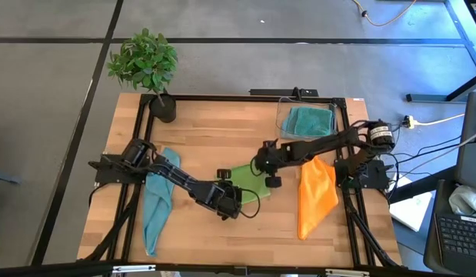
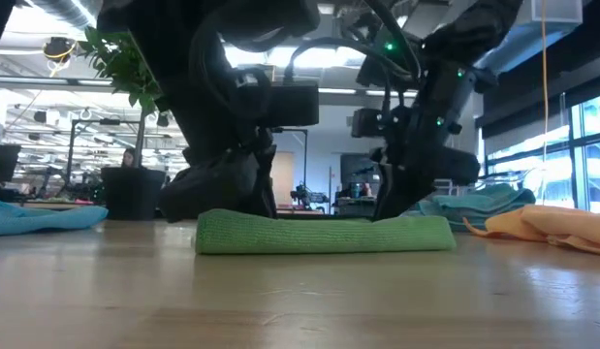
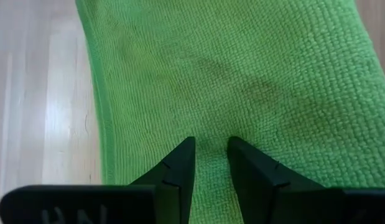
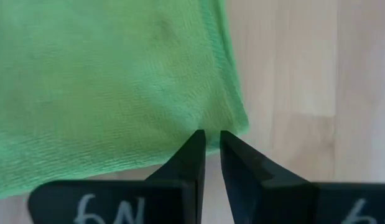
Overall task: Fold microfiber towels
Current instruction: Put the folded green microfiber towel into the transparent bin
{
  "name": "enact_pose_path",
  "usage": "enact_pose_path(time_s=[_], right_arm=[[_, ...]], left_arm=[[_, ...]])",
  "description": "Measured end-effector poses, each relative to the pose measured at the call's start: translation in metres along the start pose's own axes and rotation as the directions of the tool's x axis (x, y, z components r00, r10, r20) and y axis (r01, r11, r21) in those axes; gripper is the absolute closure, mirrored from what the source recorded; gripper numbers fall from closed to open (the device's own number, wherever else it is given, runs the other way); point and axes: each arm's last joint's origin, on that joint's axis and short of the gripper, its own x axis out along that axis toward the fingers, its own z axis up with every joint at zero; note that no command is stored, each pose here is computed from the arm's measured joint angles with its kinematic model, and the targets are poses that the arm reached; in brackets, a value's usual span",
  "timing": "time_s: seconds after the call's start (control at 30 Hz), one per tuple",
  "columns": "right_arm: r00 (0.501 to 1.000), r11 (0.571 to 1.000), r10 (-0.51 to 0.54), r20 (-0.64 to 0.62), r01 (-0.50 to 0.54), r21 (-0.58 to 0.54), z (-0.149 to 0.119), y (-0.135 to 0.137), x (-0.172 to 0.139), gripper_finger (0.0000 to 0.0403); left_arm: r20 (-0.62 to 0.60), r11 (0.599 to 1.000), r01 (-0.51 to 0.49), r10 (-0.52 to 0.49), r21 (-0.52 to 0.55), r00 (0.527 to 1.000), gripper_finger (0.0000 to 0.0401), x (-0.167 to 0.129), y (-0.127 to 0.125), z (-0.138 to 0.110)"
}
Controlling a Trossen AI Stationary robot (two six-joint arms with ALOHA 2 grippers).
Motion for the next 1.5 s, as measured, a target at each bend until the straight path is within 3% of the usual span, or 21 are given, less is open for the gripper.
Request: enact_pose_path(time_s=[0.2,0.37,0.57,0.63,0.8,0.9,1.03,1.13,1.3,1.5], right_arm=[[1.000,0.999,0.013,0.013,-0.013,0.031,-0.006,-0.006,0.003,0.0350],[0.995,0.999,0.022,0.100,-0.026,0.041,0.010,-0.001,-0.026,0.0350],[0.934,0.983,0.179,0.309,-0.184,-0.014,0.028,0.029,-0.077,0.0349],[0.923,0.975,0.218,0.317,-0.218,-0.034,0.029,0.045,-0.079,0.0345],[0.934,0.975,0.220,0.281,-0.198,-0.104,0.027,0.092,-0.056,0.0289],[0.942,0.984,0.146,0.302,-0.106,-0.145,0.026,0.113,-0.041,0.0231],[0.956,0.989,0.035,0.290,0.009,-0.149,0.024,0.127,-0.025,0.0157],[0.975,0.986,-0.026,0.221,0.062,-0.154,0.016,0.128,-0.013,0.0126],[0.990,0.989,-0.072,0.121,0.087,-0.123,0.007,0.120,-0.002,0.0130],[0.990,0.991,-0.027,0.142,0.046,-0.127,0.011,0.115,0.003,0.0189]], left_arm=[[-0.005,1.000,0.000,0.000,0.004,1.000,0.0308,0.000,0.000,-0.001],[-0.030,0.999,-0.039,0.040,0.036,0.999,0.0308,-0.004,0.001,-0.005],[-0.016,0.996,-0.078,0.079,0.054,0.997,0.0308,-0.017,0.003,-0.006],[0.003,0.994,-0.090,0.090,0.055,0.996,0.0308,-0.025,0.004,-0.006],[0.052,0.995,-0.089,0.087,0.041,0.995,0.0308,-0.043,0.006,-0.002],[0.080,0.996,-0.076,0.073,0.047,0.994,0.0308,-0.059,0.005,-0.003],[0.118,0.996,-0.056,0.048,0.064,0.992,0.0308,-0.080,0.002,-0.005],[0.153,0.997,-0.029,0.018,0.069,0.988,0.0308,-0.094,-0.002,-0.007],[0.190,0.997,0.006,-0.019,0.072,0.982,0.0308,-0.104,-0.013,-0.009],[0.189,0.998,0.000,-0.013,0.069,0.982,0.0308,-0.103,-0.012,-0.009]])
